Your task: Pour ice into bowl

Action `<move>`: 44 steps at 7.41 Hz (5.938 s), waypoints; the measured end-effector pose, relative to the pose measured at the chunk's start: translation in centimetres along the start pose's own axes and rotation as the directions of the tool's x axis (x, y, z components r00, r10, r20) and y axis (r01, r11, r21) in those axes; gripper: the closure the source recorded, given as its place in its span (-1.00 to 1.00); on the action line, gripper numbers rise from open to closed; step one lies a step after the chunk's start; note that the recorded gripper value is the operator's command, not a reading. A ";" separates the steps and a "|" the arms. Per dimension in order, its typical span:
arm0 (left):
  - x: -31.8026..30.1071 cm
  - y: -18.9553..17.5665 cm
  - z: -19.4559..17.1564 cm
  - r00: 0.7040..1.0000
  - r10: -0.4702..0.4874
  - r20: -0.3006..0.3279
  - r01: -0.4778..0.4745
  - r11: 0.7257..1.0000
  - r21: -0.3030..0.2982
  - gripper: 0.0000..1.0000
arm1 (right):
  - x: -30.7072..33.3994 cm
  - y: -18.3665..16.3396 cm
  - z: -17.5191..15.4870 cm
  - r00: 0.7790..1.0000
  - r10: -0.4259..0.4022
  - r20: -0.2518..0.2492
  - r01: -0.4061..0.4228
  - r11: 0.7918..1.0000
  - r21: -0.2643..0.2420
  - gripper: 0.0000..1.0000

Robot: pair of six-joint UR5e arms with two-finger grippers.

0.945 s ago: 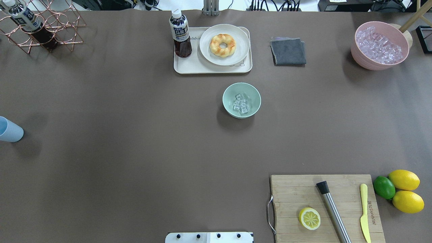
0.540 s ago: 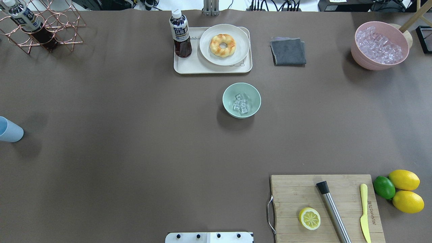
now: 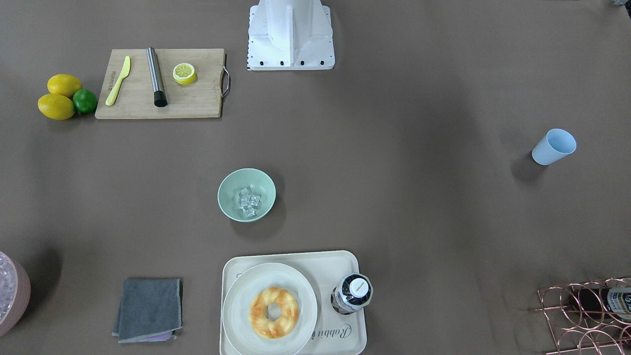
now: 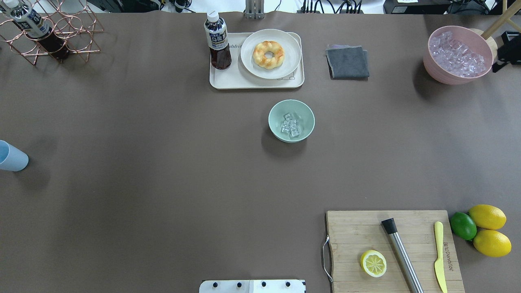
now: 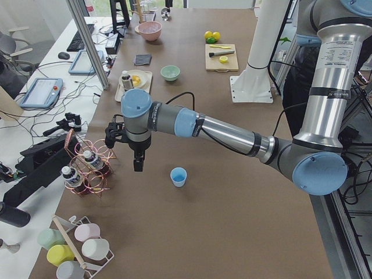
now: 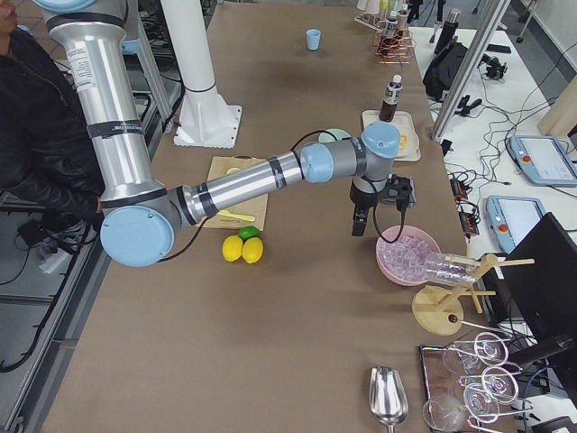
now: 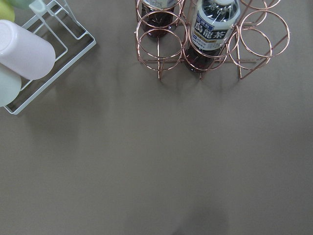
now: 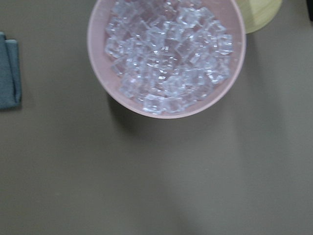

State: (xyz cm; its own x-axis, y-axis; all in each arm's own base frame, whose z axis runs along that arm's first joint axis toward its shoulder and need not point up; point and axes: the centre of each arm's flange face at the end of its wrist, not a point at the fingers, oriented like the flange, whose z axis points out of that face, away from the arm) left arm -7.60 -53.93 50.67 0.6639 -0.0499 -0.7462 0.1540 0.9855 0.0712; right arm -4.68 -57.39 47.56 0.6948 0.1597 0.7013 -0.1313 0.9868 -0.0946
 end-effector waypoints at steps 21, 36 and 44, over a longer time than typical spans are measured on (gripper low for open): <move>-11.5 4.4 8.2 0.983 -0.180 0.040 0.184 0.971 -0.152 -0.95 | -43.3 6.3 18.1 0.971 -0.237 -0.023 0.238 0.971 0.034 -0.74; -10.6 5.7 7.9 0.983 -0.179 0.040 0.183 0.972 -0.150 -0.95 | -44.7 8.1 18.7 0.970 -0.243 -0.011 0.243 0.969 0.047 1.00; -9.7 6.9 7.5 0.985 -0.166 0.039 0.170 0.974 -0.147 -0.95 | -27.6 -4.1 9.8 0.968 -0.252 0.004 0.252 0.967 0.026 1.00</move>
State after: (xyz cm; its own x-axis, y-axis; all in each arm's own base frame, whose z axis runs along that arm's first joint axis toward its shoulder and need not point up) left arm -7.49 -47.85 63.31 0.6572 -0.2193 -0.7211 0.1553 0.9756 -0.1552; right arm -30.26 -66.06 35.56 0.7030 -0.0942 0.7049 0.0294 0.9942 0.1035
